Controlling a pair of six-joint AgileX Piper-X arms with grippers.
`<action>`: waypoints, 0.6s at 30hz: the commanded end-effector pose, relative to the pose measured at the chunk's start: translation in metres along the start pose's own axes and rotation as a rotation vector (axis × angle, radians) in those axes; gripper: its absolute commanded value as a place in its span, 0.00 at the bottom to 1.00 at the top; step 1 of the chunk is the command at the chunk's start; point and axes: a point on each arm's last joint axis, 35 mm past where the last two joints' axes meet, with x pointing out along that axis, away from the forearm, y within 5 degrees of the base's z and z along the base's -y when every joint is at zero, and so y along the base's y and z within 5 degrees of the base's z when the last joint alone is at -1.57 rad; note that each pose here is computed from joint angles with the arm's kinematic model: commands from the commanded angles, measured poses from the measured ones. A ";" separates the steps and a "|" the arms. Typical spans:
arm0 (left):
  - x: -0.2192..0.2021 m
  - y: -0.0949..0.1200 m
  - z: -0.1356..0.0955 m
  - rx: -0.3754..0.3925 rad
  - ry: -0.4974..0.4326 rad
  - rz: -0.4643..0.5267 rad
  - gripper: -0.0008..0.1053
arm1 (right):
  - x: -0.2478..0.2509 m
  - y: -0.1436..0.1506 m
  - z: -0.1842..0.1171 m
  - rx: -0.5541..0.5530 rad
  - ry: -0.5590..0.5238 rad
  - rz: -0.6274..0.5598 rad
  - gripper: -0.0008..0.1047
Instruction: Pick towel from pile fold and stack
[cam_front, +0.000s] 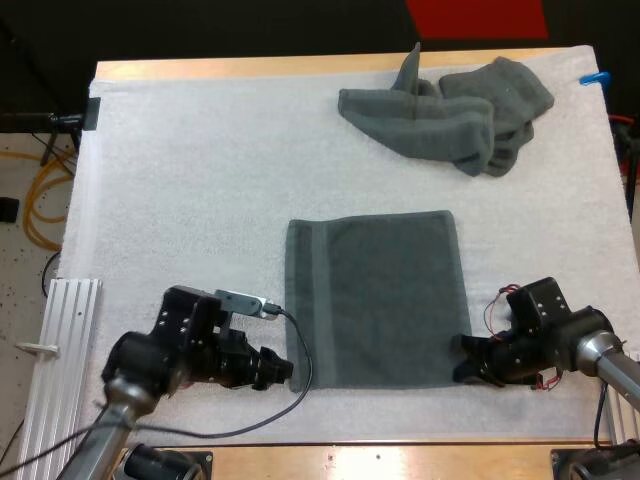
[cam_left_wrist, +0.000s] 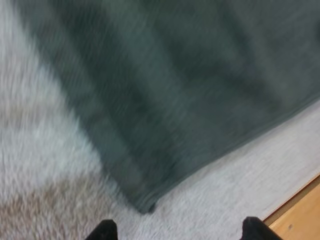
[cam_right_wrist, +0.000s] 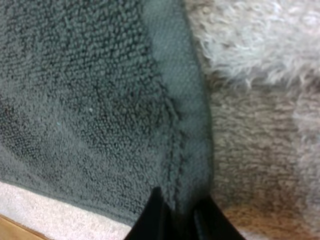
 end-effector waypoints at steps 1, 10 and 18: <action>0.007 0.003 0.002 -0.026 0.034 -0.017 0.49 | 0.000 0.001 -0.001 -0.014 0.006 0.007 0.01; 0.054 0.026 0.018 -0.161 0.174 -0.019 0.49 | 0.000 0.001 -0.001 -0.014 0.006 0.007 0.01; 0.083 0.038 0.027 -0.233 0.256 -0.115 0.49 | 0.000 0.001 -0.001 -0.014 0.006 0.007 0.01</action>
